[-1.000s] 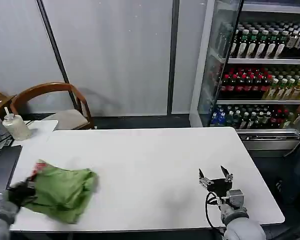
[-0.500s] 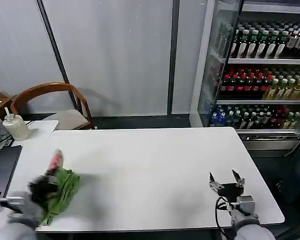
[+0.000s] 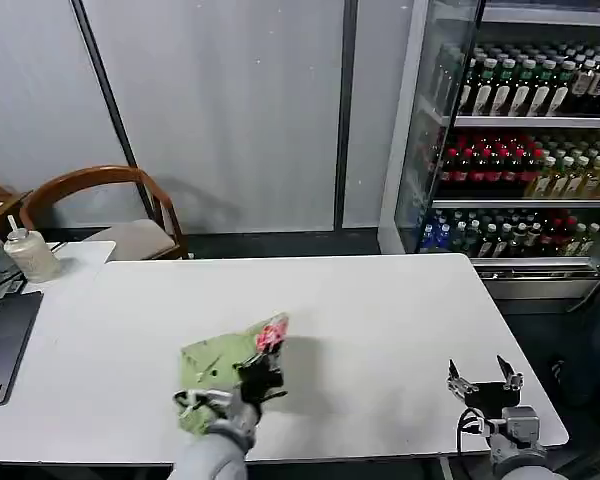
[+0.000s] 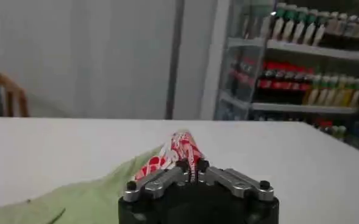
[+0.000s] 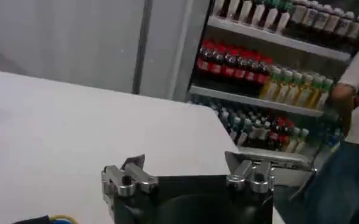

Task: Fold and organize the clothes.

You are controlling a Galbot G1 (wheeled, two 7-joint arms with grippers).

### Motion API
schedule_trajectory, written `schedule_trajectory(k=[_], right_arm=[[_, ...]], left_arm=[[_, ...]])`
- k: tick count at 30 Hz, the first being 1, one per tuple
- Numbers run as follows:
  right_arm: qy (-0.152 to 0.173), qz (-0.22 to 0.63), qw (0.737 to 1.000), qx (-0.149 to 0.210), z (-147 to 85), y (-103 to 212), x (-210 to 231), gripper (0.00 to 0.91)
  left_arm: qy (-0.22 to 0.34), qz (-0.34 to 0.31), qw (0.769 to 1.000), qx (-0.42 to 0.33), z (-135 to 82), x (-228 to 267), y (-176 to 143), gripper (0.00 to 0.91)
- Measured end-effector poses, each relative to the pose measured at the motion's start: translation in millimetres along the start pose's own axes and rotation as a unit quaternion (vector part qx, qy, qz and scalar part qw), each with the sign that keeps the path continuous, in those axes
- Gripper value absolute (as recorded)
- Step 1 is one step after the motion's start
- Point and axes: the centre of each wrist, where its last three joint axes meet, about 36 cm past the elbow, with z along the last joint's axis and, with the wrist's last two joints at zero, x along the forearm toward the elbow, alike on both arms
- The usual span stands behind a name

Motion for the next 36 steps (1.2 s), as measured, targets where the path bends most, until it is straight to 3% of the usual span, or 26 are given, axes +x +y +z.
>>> schedule_trajectory(k=[5,6,7,8,18,25,30,36], right_arm=[[-0.002,0.006,1.000,0.006,-1,-6,-1,0.907],[-0.004,0.006,1.000,0.008,-1,-7,-1,0.907],[-0.007,0.007,1.000,0.010,-2,-7,-1,0.907],[-0.011,0.008,1.000,0.013,-3,-8,-1,0.907],[-0.060,0.013,0.998,0.021,-19,-16,-15,0.907],[-0.091,0.015,0.996,0.013,-29,-14,-33,0.907],[-0.113,0.012,0.993,0.011,-35,-7,-50,0.907],[-0.131,0.000,0.991,0.008,-34,6,-76,0.907]], left_arm=[[-0.006,0.019,1.000,0.003,-4,-21,-15,0.020],[-0.006,0.023,1.000,0.003,-4,-23,-18,0.060],[-0.007,0.028,1.000,0.002,-4,-25,-21,0.403],[-0.006,0.034,0.999,0.002,-4,-26,-24,0.907],[-0.001,0.126,0.992,0.002,4,-9,-47,0.907],[-0.034,0.158,0.987,0.013,-10,-12,-43,0.907],[-0.083,0.139,0.987,-0.006,-31,-17,-8,0.907],[-0.112,0.051,0.990,-0.070,-38,-20,86,0.907]])
